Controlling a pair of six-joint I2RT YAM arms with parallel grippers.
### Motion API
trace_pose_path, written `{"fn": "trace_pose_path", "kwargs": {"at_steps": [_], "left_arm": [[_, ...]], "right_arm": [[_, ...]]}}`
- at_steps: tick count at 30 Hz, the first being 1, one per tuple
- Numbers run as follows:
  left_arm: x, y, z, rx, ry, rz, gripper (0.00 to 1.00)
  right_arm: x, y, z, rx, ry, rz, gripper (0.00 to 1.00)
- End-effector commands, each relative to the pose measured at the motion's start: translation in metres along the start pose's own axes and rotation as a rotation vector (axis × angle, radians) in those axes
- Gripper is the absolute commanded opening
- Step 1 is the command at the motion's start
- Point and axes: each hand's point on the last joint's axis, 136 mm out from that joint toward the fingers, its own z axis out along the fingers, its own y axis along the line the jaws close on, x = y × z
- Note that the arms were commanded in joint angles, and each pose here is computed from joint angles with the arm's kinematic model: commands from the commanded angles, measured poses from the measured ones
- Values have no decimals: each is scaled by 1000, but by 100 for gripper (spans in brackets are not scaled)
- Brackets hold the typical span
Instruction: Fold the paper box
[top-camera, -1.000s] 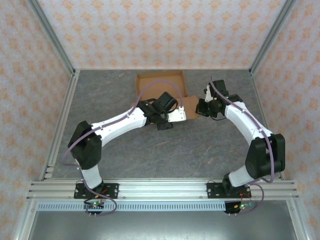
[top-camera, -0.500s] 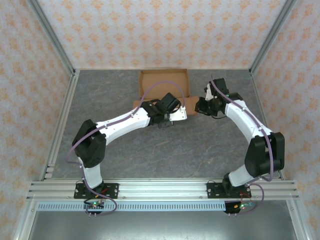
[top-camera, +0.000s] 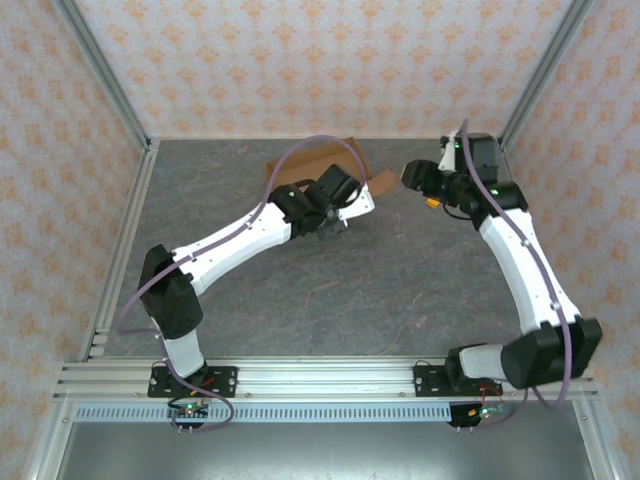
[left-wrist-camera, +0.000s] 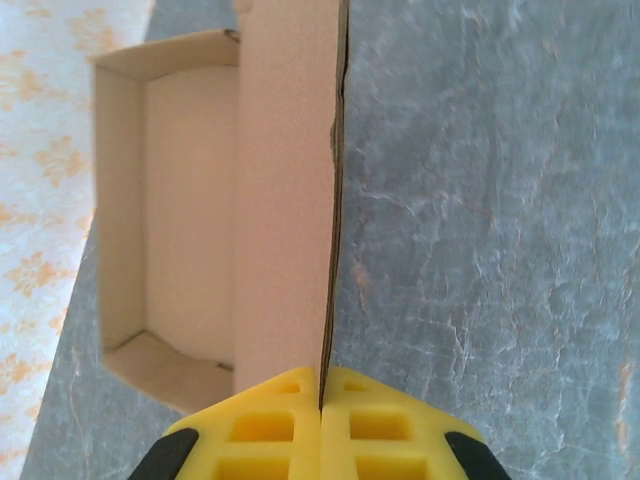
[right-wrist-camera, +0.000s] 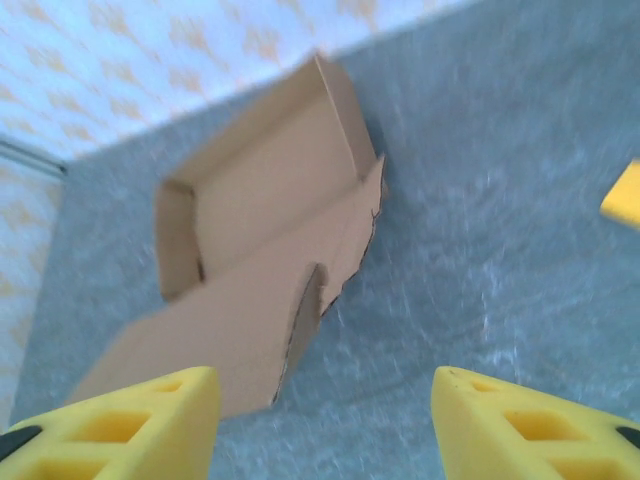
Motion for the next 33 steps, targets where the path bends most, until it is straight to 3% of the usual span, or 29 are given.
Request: {"fn": "trace_pose_path", "kwargs": {"at_steps": [1,7,12,19,26,33], "left_arm": [[0,17,-33,-11,11,-166,0],[-18,42,-68,1,-34,-459,0],[-17,62,-88,-29,-5,-664,0],[-14,80,-116,-55,-51,-887,0],[-9,91,-118,-81,-65,-1069,0],[-10,93,-102,-108,-71,-1308,0]], "right_arm": [[-26,3,-36,32,-141,12,58],[-4,3,-42,10,-96,-12,58],[34,11,-30,-44,-17,-83,58],[91,66,-18,-251,-13,-323,60],[134,118,-16,-405,-105,-547,67],[152,123,-7,-425,-69,-615,70]]}}
